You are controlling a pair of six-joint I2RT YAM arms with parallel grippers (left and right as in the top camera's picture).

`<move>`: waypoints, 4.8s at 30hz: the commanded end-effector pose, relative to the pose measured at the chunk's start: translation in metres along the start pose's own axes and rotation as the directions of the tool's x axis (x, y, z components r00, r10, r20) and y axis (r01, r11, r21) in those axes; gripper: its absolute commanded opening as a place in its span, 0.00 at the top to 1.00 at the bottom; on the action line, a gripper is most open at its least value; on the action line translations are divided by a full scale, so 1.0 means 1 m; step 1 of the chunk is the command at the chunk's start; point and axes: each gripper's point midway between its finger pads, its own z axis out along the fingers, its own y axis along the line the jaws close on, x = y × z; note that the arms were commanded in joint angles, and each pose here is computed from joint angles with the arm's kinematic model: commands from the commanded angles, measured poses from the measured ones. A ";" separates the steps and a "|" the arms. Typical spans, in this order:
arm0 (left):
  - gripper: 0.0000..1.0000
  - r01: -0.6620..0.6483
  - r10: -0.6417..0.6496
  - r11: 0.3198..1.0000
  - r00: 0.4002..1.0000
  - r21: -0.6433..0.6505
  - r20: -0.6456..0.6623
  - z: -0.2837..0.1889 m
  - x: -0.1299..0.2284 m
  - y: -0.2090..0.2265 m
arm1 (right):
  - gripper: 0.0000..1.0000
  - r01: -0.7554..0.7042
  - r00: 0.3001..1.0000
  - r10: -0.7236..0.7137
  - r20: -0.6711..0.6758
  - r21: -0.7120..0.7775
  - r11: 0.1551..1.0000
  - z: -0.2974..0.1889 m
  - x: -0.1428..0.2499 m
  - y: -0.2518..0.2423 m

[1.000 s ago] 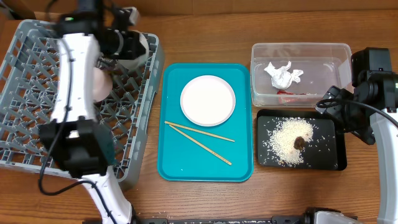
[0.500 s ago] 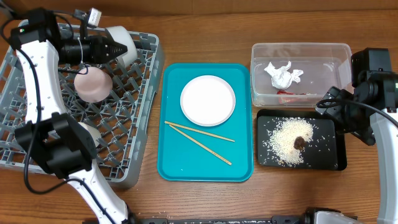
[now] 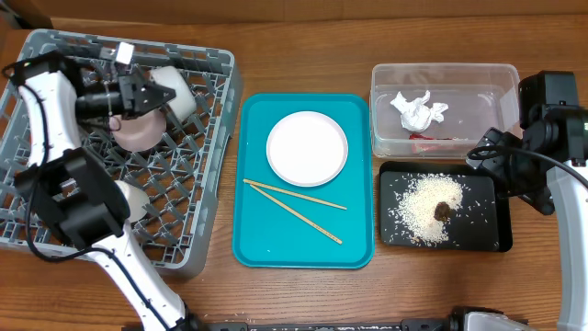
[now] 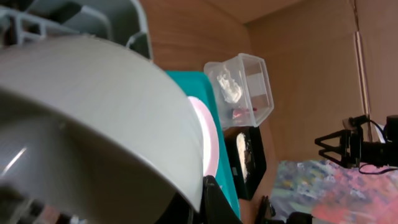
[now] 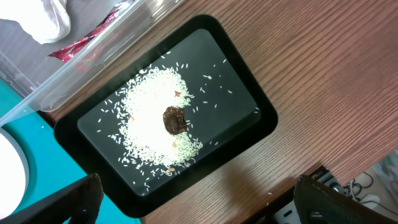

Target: Sort waste into correct bins and load items into the dishwasher

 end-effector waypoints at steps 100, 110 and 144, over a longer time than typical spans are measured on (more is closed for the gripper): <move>0.82 -0.209 -0.253 0.516 0.889 -0.831 -0.381 0.088 0.080 0.032 | 0.00 0.002 1.000 -0.002 0.017 -0.008 1.000 -0.005 -0.003 0.000; 0.49 -0.203 -0.232 0.506 0.904 -0.838 -0.358 0.068 0.063 -0.008 | 0.00 0.002 1.000 -0.002 0.016 -0.008 1.000 -0.005 -0.003 0.000; 0.96 0.123 -0.192 0.493 0.981 -0.861 0.030 -0.008 0.213 -0.071 | 0.96 0.633 0.741 -0.658 0.134 -0.468 0.617 -0.009 0.090 0.157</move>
